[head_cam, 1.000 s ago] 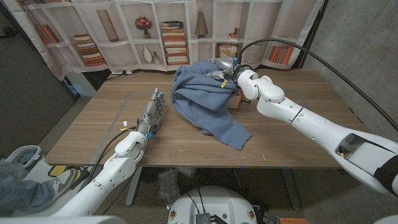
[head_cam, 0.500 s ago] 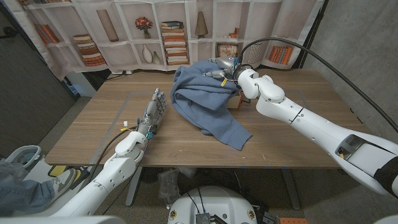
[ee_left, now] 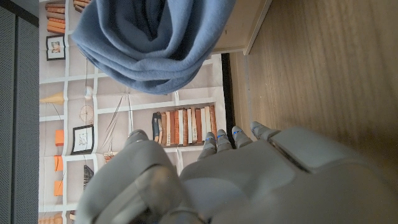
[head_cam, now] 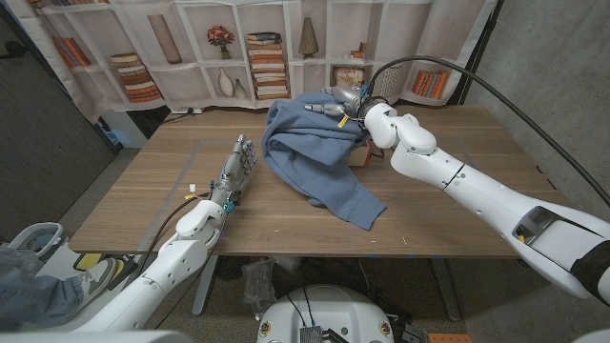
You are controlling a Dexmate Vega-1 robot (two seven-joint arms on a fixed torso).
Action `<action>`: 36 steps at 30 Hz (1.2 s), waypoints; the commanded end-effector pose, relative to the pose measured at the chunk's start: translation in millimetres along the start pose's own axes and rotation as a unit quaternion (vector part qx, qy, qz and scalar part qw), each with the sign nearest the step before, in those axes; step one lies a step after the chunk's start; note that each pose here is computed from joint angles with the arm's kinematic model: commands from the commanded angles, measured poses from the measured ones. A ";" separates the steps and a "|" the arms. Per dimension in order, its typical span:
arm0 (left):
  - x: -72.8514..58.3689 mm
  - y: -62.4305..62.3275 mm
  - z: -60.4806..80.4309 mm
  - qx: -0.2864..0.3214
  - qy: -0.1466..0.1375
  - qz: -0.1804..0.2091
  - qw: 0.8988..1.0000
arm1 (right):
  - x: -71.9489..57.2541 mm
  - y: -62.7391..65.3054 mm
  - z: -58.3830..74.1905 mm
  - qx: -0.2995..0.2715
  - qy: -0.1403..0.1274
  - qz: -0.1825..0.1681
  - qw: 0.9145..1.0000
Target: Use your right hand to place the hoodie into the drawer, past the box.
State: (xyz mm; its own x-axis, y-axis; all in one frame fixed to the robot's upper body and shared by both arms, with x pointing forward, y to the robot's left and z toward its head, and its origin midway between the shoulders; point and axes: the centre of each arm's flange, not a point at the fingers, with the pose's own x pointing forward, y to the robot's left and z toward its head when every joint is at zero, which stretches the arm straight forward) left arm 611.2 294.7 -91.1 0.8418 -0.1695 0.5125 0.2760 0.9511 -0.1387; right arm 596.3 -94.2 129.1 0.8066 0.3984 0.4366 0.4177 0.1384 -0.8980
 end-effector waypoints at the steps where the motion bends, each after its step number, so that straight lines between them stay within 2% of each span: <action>1: 1.8 2.0 -1.1 -0.002 0.001 -0.001 1.000 | -3.2 -7.5 1.8 0.020 0.002 -0.005 1.000; 14: 3.0 1.5 -2.6 -0.003 0.000 -0.002 1.000 | -10.2 -16.8 5.5 0.017 -0.006 -0.020 1.000; 22: 2.4 0.9 -1.5 -0.002 -0.001 -0.001 1.000 | -13.3 -23.3 7.6 0.010 -0.021 -0.033 0.999; 36: 1.5 3.0 0.7 0.000 -0.001 -0.001 1.000 | -18.1 -46.0 12.4 0.009 -0.027 -0.061 0.998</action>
State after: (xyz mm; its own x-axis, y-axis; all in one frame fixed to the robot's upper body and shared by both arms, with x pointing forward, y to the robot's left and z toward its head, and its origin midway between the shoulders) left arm 614.1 295.1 -91.6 0.8417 -0.1724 0.5117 0.2801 0.9496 -0.1407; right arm 568.6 -95.3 149.5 0.7514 0.4244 0.5053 0.4711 0.1911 -0.8611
